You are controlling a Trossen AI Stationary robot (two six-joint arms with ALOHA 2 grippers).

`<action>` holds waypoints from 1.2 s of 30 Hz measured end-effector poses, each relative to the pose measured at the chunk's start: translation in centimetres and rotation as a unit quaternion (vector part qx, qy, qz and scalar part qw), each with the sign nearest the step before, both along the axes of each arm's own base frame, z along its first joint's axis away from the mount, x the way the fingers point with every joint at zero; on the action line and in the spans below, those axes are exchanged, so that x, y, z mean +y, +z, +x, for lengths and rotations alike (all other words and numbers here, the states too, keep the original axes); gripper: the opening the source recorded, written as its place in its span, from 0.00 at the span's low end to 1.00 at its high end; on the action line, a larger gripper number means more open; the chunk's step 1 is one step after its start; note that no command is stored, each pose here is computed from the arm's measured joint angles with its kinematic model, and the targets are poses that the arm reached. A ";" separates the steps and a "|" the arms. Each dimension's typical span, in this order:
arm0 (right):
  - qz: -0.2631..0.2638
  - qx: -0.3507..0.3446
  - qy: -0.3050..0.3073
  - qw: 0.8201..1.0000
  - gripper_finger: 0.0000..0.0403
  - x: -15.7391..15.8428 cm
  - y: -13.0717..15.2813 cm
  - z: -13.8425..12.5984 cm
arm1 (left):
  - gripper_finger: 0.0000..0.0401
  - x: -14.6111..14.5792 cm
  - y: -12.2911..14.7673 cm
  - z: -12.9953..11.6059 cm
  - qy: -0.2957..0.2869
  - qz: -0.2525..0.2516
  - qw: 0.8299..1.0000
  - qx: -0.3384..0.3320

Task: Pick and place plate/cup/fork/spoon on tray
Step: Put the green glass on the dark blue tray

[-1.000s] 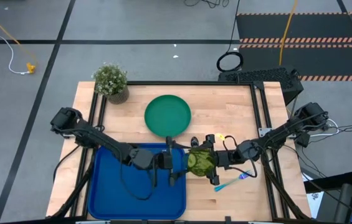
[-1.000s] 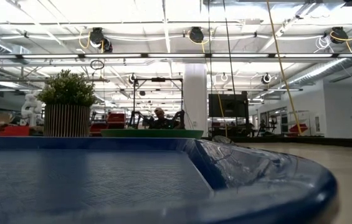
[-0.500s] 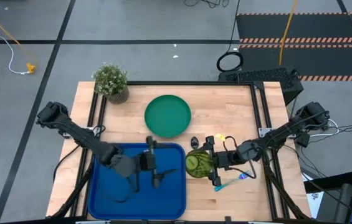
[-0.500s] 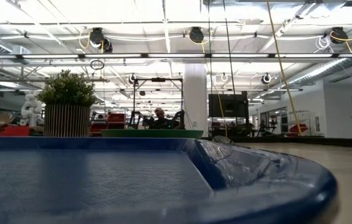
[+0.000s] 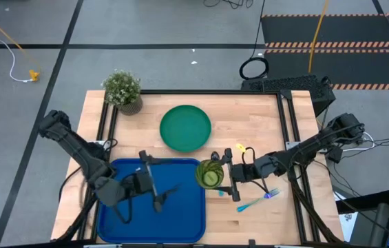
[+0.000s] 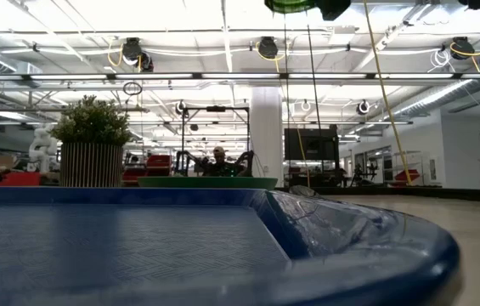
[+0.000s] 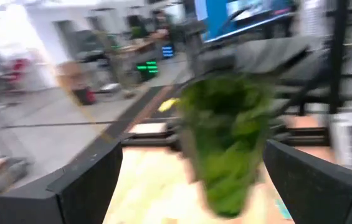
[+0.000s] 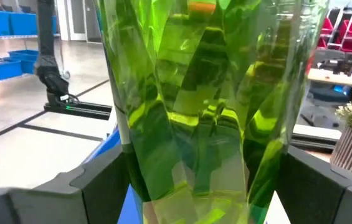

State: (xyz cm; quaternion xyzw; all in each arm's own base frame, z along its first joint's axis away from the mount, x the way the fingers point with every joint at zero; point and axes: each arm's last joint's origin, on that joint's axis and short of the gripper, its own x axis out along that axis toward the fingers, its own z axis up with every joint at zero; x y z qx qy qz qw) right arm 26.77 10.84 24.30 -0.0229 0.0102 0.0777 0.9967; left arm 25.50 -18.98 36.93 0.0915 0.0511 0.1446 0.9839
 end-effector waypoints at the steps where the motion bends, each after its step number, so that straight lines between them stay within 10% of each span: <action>1: 0.000 0.001 -0.001 1.000 0.80 -0.1 0.0 0.0 | 0.97 -0.1 0.8 0.1 -0.011 -0.002 1.000 0.009; 11: 0.008 0.006 0.012 1.000 0.80 0.0 -0.1 0.0 | 0.95 -0.6 4.4 3.2 -0.080 0.019 0.990 0.111; 36: 0.011 0.023 0.008 1.000 0.80 -0.1 -0.4 0.0 | 0.50 0.7 3.9 9.2 -0.144 0.084 0.943 0.289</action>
